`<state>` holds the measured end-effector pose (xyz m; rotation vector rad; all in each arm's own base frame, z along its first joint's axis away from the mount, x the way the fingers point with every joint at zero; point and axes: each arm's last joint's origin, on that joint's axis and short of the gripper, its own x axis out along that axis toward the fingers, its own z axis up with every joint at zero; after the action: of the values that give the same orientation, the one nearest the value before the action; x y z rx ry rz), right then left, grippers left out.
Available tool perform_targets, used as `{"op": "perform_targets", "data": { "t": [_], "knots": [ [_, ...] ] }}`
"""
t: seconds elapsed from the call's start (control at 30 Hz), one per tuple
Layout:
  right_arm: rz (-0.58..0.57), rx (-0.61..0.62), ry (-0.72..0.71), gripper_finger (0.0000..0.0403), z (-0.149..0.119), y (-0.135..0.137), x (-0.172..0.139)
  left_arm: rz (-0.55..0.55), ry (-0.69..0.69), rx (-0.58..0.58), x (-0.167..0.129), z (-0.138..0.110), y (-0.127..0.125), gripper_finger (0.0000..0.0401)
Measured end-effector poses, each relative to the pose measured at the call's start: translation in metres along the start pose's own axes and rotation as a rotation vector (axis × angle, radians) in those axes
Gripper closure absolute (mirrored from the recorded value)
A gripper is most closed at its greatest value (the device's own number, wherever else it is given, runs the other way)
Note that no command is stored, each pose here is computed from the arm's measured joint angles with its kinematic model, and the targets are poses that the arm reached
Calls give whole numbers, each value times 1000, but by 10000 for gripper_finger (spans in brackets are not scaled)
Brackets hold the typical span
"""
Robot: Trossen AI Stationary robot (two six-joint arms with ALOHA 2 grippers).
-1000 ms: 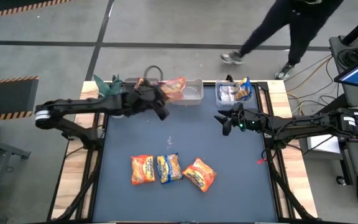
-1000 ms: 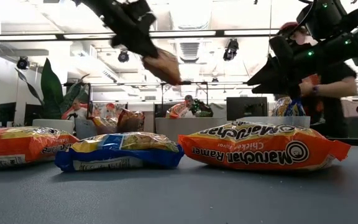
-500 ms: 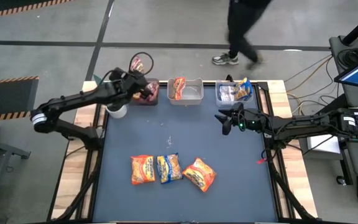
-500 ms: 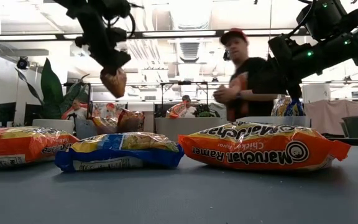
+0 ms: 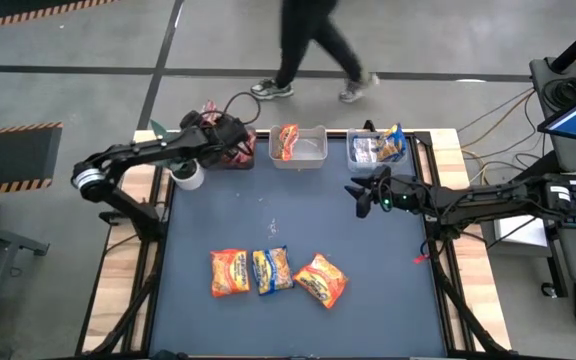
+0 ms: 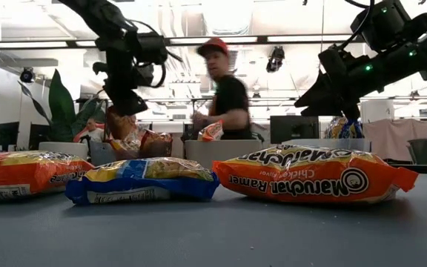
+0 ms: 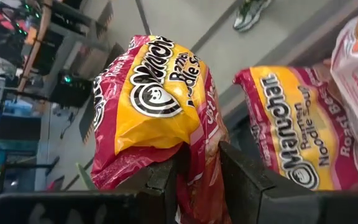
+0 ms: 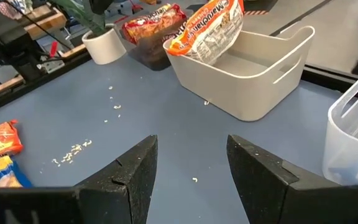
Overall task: Sort Maruchan noodles
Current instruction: Put the red noodle pack into the transparent black bin Put the blue noodle pack into the transparent white bin
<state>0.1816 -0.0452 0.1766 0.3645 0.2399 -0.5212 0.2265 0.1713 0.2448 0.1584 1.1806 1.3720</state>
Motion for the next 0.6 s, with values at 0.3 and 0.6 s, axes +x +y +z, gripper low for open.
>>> {"op": "perform_targets", "data": {
  "t": [0.3,0.6],
  "knots": [
    [-5,-4,14,219,-2,0,2,-91,140,21,-8,14,8,320],
    [-10,-7,25,219,-4,-1,3,-163,240,91,-6,18,8,320]
  ]
}}
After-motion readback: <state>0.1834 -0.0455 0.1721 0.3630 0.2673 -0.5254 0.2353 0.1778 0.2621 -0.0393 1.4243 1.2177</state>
